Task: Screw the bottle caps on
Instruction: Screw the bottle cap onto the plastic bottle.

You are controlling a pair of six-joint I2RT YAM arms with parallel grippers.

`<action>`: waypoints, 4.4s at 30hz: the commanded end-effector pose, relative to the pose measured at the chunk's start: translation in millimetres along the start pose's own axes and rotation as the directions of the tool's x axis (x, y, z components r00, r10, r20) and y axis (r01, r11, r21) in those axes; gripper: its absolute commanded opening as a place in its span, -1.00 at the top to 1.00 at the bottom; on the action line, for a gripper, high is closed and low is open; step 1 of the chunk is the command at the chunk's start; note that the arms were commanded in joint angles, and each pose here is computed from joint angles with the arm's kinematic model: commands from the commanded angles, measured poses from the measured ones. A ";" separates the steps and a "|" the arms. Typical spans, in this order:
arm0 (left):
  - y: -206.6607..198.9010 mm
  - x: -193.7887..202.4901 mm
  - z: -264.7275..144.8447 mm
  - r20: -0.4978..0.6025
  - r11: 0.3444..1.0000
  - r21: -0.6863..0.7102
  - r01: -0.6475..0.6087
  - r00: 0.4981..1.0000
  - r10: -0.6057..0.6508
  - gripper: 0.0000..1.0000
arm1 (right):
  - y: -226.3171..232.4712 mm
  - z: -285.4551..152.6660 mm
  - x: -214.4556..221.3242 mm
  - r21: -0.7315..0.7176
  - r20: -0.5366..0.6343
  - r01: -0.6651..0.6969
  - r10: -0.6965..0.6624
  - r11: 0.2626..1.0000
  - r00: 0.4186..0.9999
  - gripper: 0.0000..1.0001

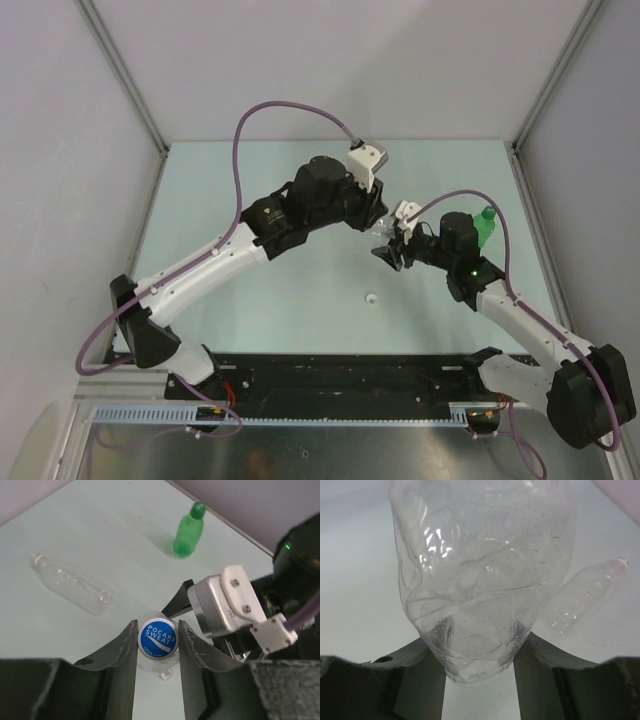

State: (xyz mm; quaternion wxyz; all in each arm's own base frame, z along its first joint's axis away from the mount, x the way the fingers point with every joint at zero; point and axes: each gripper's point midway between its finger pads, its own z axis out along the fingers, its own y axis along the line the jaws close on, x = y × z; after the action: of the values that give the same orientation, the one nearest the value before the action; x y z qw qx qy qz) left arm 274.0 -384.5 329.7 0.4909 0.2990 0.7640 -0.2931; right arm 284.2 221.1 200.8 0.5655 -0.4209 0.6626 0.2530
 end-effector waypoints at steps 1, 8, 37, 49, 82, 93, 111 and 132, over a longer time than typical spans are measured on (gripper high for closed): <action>-29.0 55.3 -1.1 -0.138 0.959 0.247 -0.138 0.975 0.176 1.00 | 31.8 -19.4 -84.9 -0.156 0.296 0.213 -0.160 0.965 0.942 1.00; -53.7 74.4 -8.8 -0.074 0.838 0.467 -0.281 0.932 0.354 1.00 | 61.8 -38.0 -85.2 -0.278 0.355 0.351 -0.244 0.894 0.902 1.00; -64.7 100.4 -43.4 0.216 0.502 0.659 -0.561 0.780 0.588 0.32 | 103.6 -66.4 -79.7 -0.448 0.454 0.494 -0.287 0.745 0.844 1.00; -38.3 34.0 -61.7 0.219 0.661 0.578 -0.478 0.871 0.439 -0.99 | 97.1 -62.6 -74.1 -0.433 0.410 0.476 -0.303 0.765 0.860 1.00; 59.2 -60.6 -44.4 0.272 0.847 -0.085 0.524 0.830 -0.486 -0.97 | -59.4 7.1 -21.1 0.468 -0.117 0.200 -0.164 0.861 0.979 1.00; 41.4 -41.9 -8.1 0.177 0.866 -0.114 0.486 0.868 -0.464 -0.72 | -59.5 7.3 -21.9 0.487 -0.134 0.224 -0.181 0.845 0.974 1.00; 35.0 -18.8 0.6 0.110 0.861 -0.163 0.482 0.876 -0.469 0.28 | -64.0 6.4 -21.6 0.525 -0.131 0.203 -0.157 0.826 0.979 1.00; -21.4 26.6 -13.9 -0.076 0.948 0.298 -0.111 0.987 0.139 1.00 | 14.8 -1.2 -56.2 -0.057 0.131 0.132 -0.123 0.990 0.984 1.00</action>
State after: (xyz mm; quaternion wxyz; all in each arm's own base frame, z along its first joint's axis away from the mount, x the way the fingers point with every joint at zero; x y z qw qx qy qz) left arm 279.2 -378.0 329.7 0.4564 0.2698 0.7776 -0.3381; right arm 304.2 213.2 201.4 0.5846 -0.4189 0.6805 0.1402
